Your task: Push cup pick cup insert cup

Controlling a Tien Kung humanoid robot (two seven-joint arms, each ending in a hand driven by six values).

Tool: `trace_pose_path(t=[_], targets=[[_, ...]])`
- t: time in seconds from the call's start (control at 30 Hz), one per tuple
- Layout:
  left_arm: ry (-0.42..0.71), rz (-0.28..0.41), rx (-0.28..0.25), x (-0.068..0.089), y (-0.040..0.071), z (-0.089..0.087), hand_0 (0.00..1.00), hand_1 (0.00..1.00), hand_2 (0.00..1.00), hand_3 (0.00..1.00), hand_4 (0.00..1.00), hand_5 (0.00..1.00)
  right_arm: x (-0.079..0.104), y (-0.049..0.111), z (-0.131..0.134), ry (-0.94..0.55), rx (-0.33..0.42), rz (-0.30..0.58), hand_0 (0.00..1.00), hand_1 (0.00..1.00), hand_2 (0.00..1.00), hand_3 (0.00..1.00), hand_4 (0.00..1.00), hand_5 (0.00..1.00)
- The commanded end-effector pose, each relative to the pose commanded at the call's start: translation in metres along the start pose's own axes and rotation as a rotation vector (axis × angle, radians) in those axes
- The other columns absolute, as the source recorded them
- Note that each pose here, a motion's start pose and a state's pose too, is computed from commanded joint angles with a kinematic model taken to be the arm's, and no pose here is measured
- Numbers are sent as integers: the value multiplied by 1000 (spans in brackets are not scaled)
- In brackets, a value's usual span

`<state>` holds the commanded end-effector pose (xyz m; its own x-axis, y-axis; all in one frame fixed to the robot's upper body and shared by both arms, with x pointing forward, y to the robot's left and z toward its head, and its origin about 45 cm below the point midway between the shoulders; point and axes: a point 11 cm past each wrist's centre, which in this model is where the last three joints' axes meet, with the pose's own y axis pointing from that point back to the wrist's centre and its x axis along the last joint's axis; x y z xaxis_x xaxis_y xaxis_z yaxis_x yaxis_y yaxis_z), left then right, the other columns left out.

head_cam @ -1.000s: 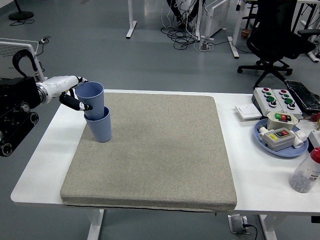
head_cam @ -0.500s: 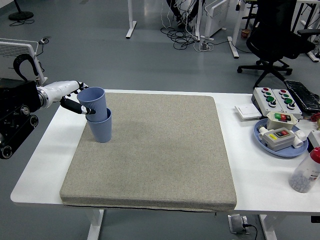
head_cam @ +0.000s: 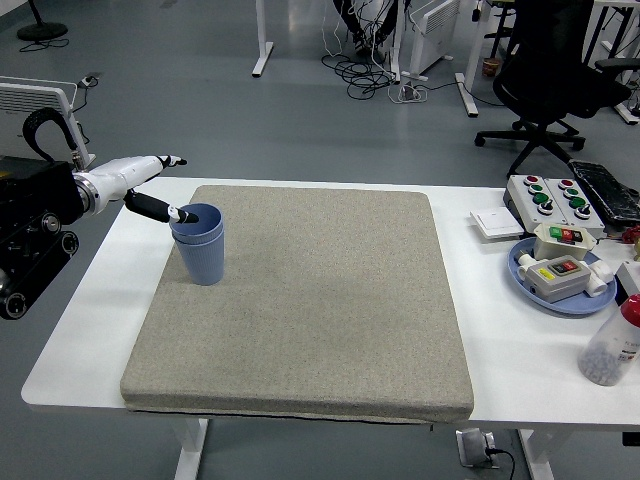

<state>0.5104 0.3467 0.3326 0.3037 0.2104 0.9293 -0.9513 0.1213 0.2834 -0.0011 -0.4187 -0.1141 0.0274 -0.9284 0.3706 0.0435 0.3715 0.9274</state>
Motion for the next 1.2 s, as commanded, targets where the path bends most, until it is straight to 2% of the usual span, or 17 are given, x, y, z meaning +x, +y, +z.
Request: trace_pose_path(t=[0.03, 0.13, 0.2, 0.23, 0.37, 0.4, 0.43, 0.57, 0.6, 0.63, 0.7, 0.8, 0.83, 0.9, 1.03, 1.1, 1.2], targets=[[15, 33, -11, 3, 1, 1, 896, 949, 998, 998, 951, 656, 0, 0, 0, 0, 0, 0, 700, 600, 638, 580, 127, 468], [97, 129, -33, 10, 7, 2, 896, 949, 998, 998, 951, 656, 0, 0, 1, 2, -1, 1, 700, 600, 638, 580, 127, 468], [227, 234, -58, 15, 14, 1, 896, 949, 998, 998, 951, 656, 0, 0, 2, 1, -1, 2, 700, 600, 638, 580, 127, 468], [288, 272, -67, 14, 17, 1, 744, 812, 835, 839, 709, 714, 0, 0, 2, 0, -2, 2, 700, 603, 638, 580, 126, 468], [579, 447, -88, 11, 39, -13, 744, 812, 835, 839, 709, 714, 0, 0, 4, -1, -2, 3, 700, 603, 638, 580, 126, 468], [642, 468, -88, 9, 43, -18, 744, 812, 835, 839, 709, 714, 0, 0, 4, -1, -2, 4, 700, 603, 638, 580, 126, 468], [681, 474, -92, 8, 45, -20, 751, 820, 831, 829, 657, 985, 0, 0, 4, 0, -2, 4, 701, 605, 638, 581, 126, 468], [941, 513, -168, -16, 68, -23, 751, 820, 831, 829, 657, 985, 1, -1, 5, 5, -1, 8, 701, 605, 638, 581, 126, 468], [998, 521, -183, -23, 73, -24, 751, 820, 831, 829, 657, 985, 1, -1, 5, 5, -1, 8, 701, 605, 638, 581, 126, 468], [1053, 532, -195, -30, 79, -26, 786, 857, 876, 845, 663, 998, 1, -1, 5, 6, -1, 9, 701, 604, 639, 581, 126, 468], [1179, 552, -210, -48, 90, -30, 786, 857, 876, 845, 663, 998, 2, -1, 5, 6, 0, 10, 701, 604, 639, 581, 126, 468], [1378, 564, -200, -81, 105, -38, 786, 857, 876, 845, 663, 998, 2, -1, 5, 8, 1, 12, 701, 604, 639, 581, 126, 468], [1444, 583, -200, -92, 111, -39, 840, 896, 925, 898, 655, 998, 3, -1, 5, 10, 2, 14, 701, 605, 640, 581, 126, 469], [1569, 589, -169, -118, 121, -44, 840, 896, 925, 898, 655, 998, 4, -1, 3, 11, 4, 15, 701, 605, 640, 581, 126, 469], [1655, 578, -115, -150, 137, -48, 843, 901, 938, 913, 653, 998, 5, -1, 2, 7, 8, 16, 701, 606, 640, 581, 126, 470], [1642, 558, -103, -155, 140, -49, 843, 901, 938, 913, 653, 998, 5, -1, 0, 4, 11, 15, 701, 606, 640, 581, 126, 470], [1637, 562, -99, -153, 142, -52, 843, 901, 938, 913, 653, 998, 5, 0, -2, 3, 12, 12, 701, 606, 640, 581, 126, 470]])
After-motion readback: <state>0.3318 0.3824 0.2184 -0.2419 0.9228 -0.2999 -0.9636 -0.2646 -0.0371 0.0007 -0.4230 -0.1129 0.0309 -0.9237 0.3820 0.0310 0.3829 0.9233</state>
